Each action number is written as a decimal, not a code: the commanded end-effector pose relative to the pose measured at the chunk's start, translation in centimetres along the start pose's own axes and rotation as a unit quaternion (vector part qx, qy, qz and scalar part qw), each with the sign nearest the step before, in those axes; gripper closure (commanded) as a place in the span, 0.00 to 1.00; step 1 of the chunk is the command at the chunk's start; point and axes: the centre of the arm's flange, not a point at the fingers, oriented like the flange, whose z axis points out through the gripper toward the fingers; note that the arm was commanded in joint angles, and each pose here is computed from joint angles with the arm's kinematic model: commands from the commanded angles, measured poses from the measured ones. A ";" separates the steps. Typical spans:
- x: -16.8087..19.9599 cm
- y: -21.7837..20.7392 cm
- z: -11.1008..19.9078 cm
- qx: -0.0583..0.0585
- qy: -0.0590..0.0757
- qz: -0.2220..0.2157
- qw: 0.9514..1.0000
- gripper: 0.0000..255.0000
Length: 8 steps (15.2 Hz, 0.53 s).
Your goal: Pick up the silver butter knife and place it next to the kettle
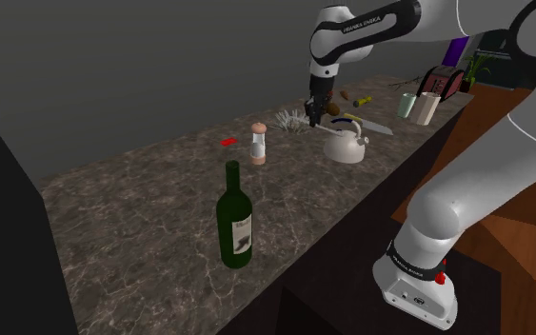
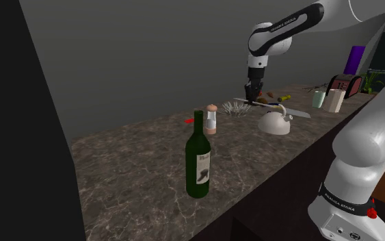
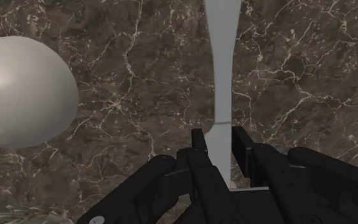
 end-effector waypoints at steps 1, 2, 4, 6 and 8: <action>-0.8 2.4 0.0 0.000 0.000 -0.001 1.000 1.00; -1.2 3.7 0.0 0.000 0.000 -0.001 1.000 1.00; -2.1 6.2 0.0 0.000 0.000 -0.001 1.000 1.00; -2.9 8.6 0.1 0.000 0.000 -0.001 1.000 1.00; -3.8 11.1 0.1 0.000 0.000 -0.001 1.000 1.00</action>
